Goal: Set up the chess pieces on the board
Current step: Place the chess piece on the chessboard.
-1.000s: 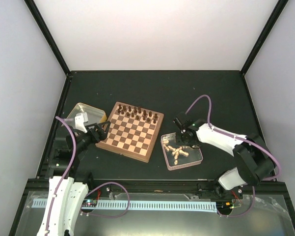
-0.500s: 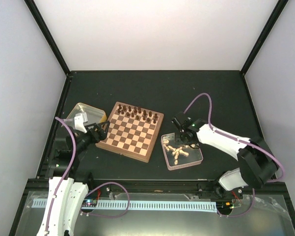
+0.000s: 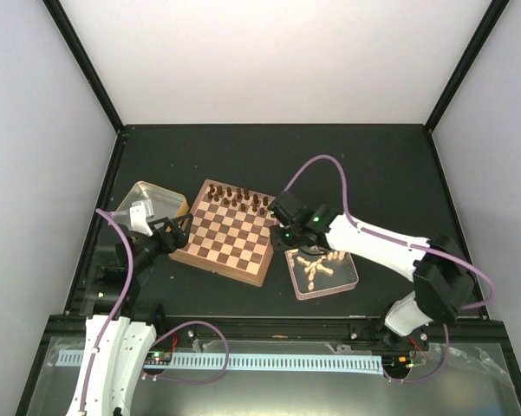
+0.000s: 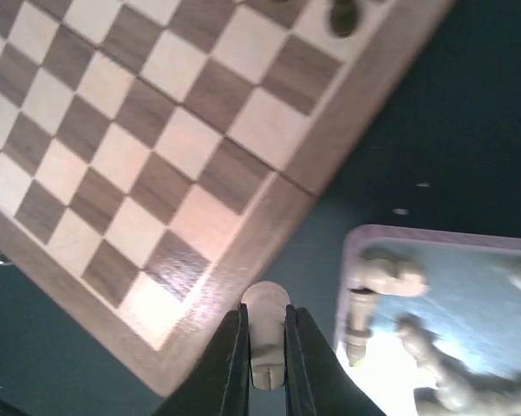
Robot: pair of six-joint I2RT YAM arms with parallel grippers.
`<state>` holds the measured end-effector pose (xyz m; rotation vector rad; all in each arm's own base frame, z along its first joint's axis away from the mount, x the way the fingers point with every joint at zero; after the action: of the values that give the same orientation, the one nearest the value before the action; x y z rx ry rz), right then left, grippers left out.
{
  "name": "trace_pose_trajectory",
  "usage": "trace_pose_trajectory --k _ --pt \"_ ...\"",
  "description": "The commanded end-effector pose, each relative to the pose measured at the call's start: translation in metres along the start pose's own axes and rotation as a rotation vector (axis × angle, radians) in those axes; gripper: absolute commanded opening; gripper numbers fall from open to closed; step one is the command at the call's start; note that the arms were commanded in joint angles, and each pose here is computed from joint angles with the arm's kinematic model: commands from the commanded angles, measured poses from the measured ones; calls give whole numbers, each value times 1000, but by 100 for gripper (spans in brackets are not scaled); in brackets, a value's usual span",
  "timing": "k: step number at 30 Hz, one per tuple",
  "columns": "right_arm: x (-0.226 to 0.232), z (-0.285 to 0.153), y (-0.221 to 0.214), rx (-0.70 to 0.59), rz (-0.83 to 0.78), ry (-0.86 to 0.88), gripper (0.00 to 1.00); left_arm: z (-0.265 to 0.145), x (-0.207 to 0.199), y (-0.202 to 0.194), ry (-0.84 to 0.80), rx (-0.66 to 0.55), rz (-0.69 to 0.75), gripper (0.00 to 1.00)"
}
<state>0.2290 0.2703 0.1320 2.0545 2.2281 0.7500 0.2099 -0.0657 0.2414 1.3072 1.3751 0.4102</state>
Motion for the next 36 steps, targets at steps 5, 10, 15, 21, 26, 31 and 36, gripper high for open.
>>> trace_pose_trajectory --k 5,10,15,21,26,31,36 --pt "49 22 -14 88 -119 24 2 -3 -1 1 9 -5 22 95" --pt "52 37 -21 105 -188 -83 2 -4 -1 1 12 -7 25 95" --pt "57 47 -26 130 -222 -128 2 -4 0 0 17 -4 28 95" --pt "56 57 -35 165 -255 -170 3 -3 0 -2 19 -1 30 95" --pt "57 59 -37 174 -256 -165 9 -3 0 -3 20 2 32 95" --pt "64 58 -36 173 -248 -128 18 -2 -1 -3 10 1 36 98" --pt "71 53 -33 149 -228 -81 18 -2 -2 -1 6 -6 33 99"
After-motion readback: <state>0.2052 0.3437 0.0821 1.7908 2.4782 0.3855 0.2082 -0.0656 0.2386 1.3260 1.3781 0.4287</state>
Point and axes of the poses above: each gripper's point midway between its finger pads, its own z axis out along the fingers, its own x axis along the line the jaws close on, y = z × x, the point moved 2 cm from there along -z, back along the fingers, and after that the axes turned 9 degrees about z, right-handed, at the moved point
